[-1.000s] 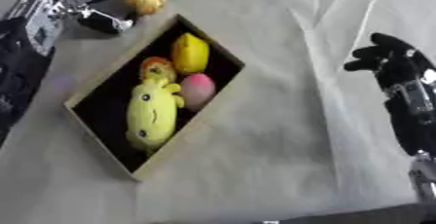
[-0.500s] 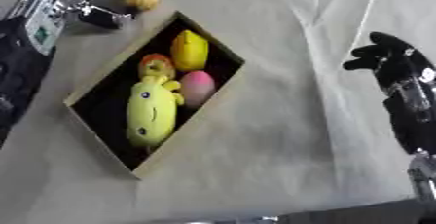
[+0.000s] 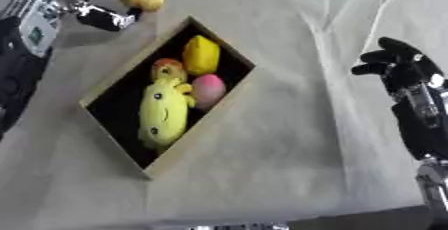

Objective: Pick up objects on the table and place them in the box.

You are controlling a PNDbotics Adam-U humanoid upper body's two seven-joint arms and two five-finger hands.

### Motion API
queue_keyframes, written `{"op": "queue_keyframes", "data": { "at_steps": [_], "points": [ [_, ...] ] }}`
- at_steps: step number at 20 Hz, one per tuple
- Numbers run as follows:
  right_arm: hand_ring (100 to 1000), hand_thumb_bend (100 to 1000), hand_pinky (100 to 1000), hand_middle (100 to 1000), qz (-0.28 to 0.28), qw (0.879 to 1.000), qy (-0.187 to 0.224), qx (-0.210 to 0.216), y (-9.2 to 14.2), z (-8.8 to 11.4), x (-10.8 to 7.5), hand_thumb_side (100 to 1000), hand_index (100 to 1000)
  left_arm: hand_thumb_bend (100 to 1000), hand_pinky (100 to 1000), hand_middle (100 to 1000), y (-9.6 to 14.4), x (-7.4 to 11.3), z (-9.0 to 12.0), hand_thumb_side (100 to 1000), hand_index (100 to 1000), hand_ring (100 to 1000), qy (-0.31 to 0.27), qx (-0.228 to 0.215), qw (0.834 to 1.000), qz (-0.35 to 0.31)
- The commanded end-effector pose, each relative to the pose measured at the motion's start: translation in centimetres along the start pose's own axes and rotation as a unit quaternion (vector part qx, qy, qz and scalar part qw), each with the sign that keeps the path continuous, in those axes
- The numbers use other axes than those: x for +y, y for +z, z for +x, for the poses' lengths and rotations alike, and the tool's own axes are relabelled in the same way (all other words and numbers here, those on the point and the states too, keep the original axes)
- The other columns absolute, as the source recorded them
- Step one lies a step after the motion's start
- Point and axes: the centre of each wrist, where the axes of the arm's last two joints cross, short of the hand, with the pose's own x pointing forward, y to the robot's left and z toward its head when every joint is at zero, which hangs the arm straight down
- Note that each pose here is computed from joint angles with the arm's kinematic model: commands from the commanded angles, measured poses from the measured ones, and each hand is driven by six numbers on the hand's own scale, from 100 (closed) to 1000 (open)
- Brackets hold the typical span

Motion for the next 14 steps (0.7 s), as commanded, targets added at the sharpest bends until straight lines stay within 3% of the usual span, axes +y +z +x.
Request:
{"op": "queue_keyframes", "data": {
  "at_steps": [1,7,14],
  "points": [
    [697,100,1000,696,0.003,1.000,0.014,-0.004,0.1,0.7,-0.9,685,863,100,742,567,-0.1,2.6,0.4,107,711,727,-0.028,-0.033,0.999,0.020],
    [696,100,1000,695,-0.003,1.000,0.020,0.011,0.8,0.7,-1.4,680,862,100,742,588,-0.6,3.6,2.8,100,726,734,-0.047,-0.107,0.992,0.051],
    [695,100,1000,694,-0.022,0.999,0.031,0.021,1.9,0.7,-2.0,676,861,100,743,609,0.0,0.1,6.3,116,748,739,0.005,-0.145,0.988,0.055]
  ]
}}
